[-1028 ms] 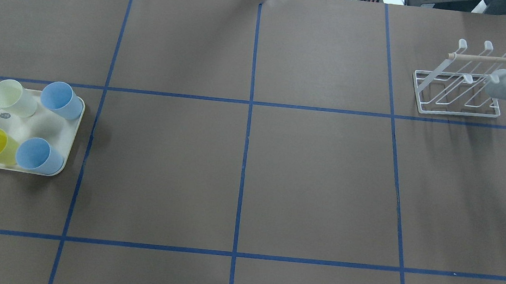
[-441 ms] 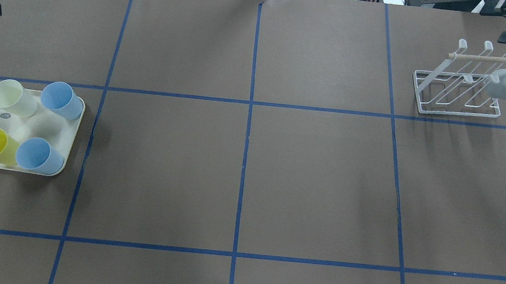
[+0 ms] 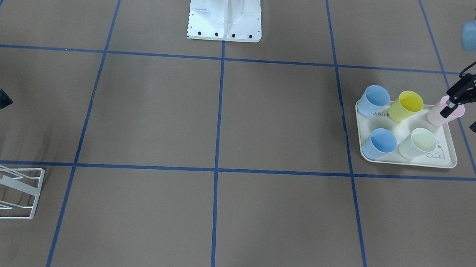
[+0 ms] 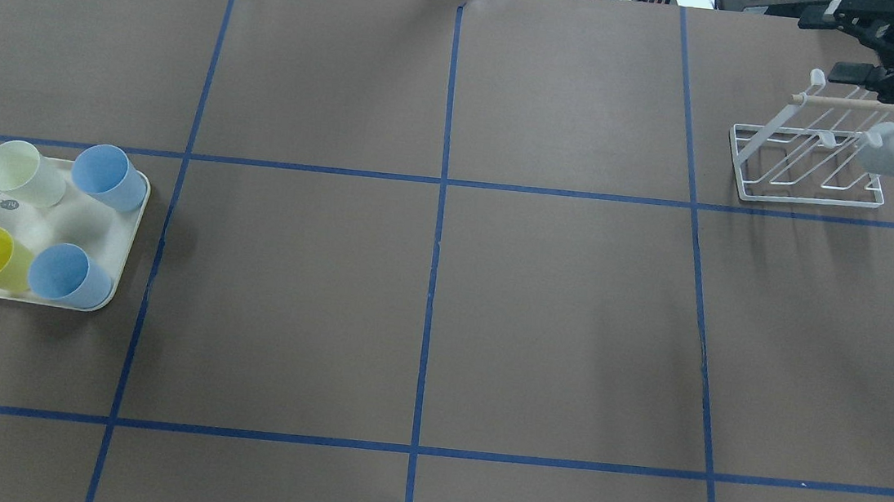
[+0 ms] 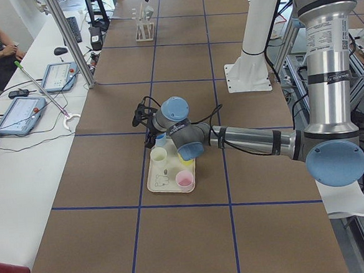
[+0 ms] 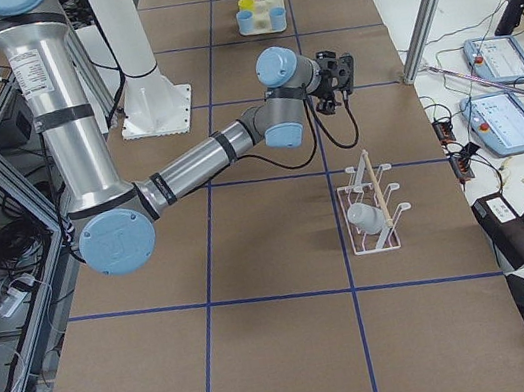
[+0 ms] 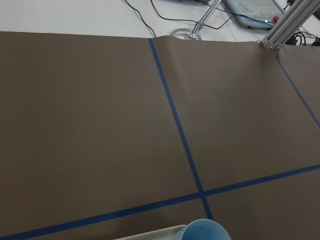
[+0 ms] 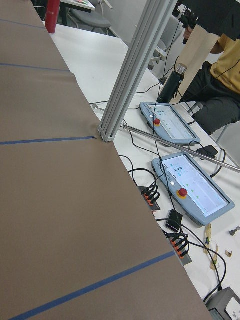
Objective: Transfer IKEA cup to right arm and place on rack
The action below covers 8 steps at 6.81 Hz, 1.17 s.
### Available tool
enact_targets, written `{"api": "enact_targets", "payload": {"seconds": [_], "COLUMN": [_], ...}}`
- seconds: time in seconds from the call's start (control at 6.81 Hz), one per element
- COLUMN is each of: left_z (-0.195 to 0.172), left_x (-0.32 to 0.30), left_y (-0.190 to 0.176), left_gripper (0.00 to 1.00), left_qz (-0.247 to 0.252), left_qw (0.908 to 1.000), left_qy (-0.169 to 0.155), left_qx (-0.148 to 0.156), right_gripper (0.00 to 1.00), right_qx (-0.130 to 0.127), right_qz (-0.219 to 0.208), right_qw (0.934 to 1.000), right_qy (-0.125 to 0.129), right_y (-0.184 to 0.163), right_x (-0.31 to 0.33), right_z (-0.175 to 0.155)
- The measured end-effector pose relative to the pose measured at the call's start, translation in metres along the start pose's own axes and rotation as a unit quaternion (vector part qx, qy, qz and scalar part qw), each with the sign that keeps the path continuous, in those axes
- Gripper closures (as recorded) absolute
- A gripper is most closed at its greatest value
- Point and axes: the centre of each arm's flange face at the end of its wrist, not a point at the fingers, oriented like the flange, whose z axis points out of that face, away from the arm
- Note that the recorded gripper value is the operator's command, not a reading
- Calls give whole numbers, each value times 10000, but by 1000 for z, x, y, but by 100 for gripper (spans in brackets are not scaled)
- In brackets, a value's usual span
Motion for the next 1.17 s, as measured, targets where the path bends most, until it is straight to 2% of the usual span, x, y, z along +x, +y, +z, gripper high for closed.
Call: {"api": "enact_targets", "payload": {"seconds": [0.15,0.29,0.44,0.73,1.17], "left_z": [1,5,10,33,79], "left_x": [-1,-6,-13,-30,-20], "left_y": [-4,-5,-3,8,18], "left_gripper": [0,0,0,0,2], "left_qz": [275,503,710,843,1023], "left_qw": [9981,9923,9863,9804,9766], "left_qy": [-528,-1044,-1309,-1432,-1294], "left_qx": [-175,-444,-707,-1059,-1383], "right_gripper": [0,0,0,0,0], "right_qx": [-41,-80,-80,-37,-47], "right_qz": [-13,-20,-23,-39,-50], "right_qw": [10000,10000,10000,10000,10000], "right_qy": [-19,-22,-13,6,18], "right_y": [4,7,9,15,20], "right_x": [-3,-5,-4,-4,-3], "right_z": [5,9,13,22,27]}}
